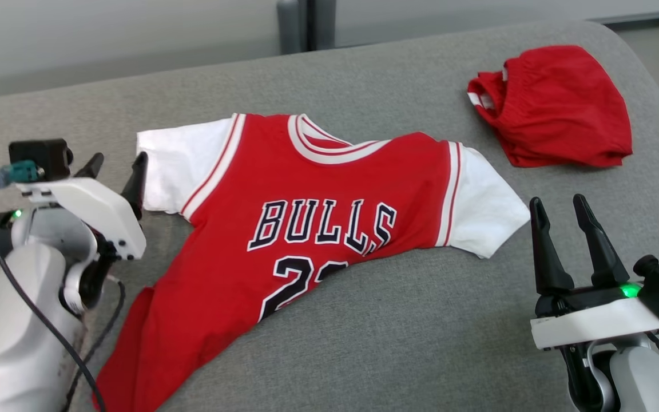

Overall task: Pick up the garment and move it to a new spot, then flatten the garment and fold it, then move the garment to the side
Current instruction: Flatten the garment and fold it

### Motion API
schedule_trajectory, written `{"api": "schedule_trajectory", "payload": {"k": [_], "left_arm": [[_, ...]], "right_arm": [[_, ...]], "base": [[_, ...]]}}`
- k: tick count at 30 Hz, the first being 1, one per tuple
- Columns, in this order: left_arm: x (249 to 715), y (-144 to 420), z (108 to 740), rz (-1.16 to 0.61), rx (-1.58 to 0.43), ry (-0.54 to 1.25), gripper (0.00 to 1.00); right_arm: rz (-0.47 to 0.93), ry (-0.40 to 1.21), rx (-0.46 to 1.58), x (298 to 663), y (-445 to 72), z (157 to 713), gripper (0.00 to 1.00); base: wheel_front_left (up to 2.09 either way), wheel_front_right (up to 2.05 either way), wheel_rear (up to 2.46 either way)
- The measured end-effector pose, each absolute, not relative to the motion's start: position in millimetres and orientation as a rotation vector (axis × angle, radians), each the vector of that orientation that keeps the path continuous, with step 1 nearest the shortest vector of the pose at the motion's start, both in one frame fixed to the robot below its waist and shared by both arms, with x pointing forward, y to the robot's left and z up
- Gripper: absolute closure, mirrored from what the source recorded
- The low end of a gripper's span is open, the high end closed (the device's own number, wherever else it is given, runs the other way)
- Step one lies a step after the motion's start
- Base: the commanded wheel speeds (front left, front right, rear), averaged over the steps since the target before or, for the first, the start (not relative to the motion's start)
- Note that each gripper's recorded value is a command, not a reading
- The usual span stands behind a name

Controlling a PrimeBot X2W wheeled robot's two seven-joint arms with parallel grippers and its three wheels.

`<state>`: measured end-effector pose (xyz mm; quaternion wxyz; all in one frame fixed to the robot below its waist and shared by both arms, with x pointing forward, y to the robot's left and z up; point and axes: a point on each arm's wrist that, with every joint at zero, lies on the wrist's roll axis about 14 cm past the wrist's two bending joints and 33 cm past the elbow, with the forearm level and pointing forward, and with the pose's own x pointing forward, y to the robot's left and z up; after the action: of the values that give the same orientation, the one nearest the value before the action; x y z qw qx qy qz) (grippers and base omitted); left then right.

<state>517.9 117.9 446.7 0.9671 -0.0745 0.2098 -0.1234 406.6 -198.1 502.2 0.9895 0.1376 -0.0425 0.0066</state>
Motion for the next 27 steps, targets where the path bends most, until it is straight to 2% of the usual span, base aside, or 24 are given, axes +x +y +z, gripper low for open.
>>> {"api": "schedule_trajectory", "payload": {"k": [6,14,22,27], "left_arm": [[555.0,121.3,425.9,-0.236,-0.150,0.569,0.00],[577.1,120.4,380.3,-0.249,-0.153,0.826,0.00],[570.7,106.9,344.9,-0.292,-0.208,1.074,0.00],[563.9,100.9,341.4,-0.332,-0.225,1.165,0.00]], "right_arm": [[-0.027,-0.075,0.277,411.6,-209.5,496.4,0.00],[-0.091,-0.079,0.261,415.8,-231.1,494.8,0.00],[-0.151,-0.063,0.247,409.2,-249.1,489.4,0.00],[-0.164,-0.059,0.248,407.0,-252.6,488.3,0.00]], "base": [[0.00,0.00,0.00],[0.00,0.00,0.00],[0.00,0.00,0.00],[0.00,0.00,0.00]]}}
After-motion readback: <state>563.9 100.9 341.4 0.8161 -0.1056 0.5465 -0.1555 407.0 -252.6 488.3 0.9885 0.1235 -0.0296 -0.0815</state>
